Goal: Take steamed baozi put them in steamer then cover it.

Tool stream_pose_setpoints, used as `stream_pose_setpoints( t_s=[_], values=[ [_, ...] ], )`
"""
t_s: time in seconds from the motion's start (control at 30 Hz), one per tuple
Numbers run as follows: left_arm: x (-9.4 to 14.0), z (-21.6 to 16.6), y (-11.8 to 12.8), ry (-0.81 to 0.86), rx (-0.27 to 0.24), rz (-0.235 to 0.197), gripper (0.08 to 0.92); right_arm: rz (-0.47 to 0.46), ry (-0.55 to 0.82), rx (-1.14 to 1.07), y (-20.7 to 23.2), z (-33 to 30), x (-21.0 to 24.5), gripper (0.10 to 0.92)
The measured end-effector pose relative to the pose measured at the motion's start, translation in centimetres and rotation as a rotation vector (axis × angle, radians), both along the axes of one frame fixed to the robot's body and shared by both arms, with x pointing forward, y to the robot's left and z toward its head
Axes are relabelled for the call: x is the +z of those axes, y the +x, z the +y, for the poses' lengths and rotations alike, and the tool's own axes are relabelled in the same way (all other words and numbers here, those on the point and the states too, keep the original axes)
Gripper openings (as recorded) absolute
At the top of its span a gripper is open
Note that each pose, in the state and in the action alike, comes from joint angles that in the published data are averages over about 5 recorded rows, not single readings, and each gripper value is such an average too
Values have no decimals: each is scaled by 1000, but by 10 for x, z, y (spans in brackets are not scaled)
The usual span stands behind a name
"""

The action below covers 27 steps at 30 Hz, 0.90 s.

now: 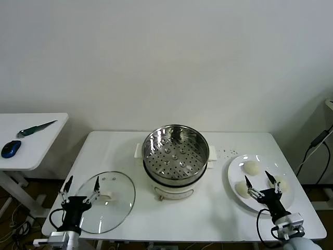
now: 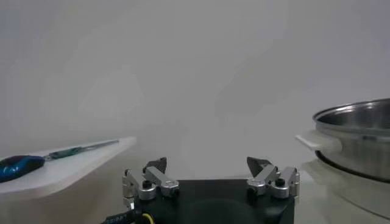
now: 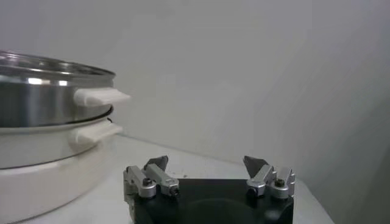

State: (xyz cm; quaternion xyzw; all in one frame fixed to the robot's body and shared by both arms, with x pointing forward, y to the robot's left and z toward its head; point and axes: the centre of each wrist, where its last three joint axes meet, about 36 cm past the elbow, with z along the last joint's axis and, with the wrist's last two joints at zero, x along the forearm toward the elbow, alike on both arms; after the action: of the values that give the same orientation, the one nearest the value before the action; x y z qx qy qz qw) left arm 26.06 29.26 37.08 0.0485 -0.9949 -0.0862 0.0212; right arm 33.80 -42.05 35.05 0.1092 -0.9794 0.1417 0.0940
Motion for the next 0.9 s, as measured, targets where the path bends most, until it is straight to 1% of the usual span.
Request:
stream_pose_setpoints(
  t_s=[0.07, 0.13, 0.43, 0.67, 0.9],
  values=[
    [0, 0, 0, 1, -1, -1, 823, 21, -27, 36, 6, -7, 5, 823],
    [1, 0, 0, 3, -5, -3, 823, 67, -85, 113, 20, -23, 16, 823],
    [0, 1, -1, 2, -10, -5, 823, 319, -410, 482, 103, -75, 79, 823],
    [-3, 6, -2, -1, -1, 1, 823, 477, -661, 671, 177, -86, 120, 823],
    [-5, 12, -1, -2, 11, 5, 823, 615, -840, 774, 240, -85, 144, 823]
  ],
)
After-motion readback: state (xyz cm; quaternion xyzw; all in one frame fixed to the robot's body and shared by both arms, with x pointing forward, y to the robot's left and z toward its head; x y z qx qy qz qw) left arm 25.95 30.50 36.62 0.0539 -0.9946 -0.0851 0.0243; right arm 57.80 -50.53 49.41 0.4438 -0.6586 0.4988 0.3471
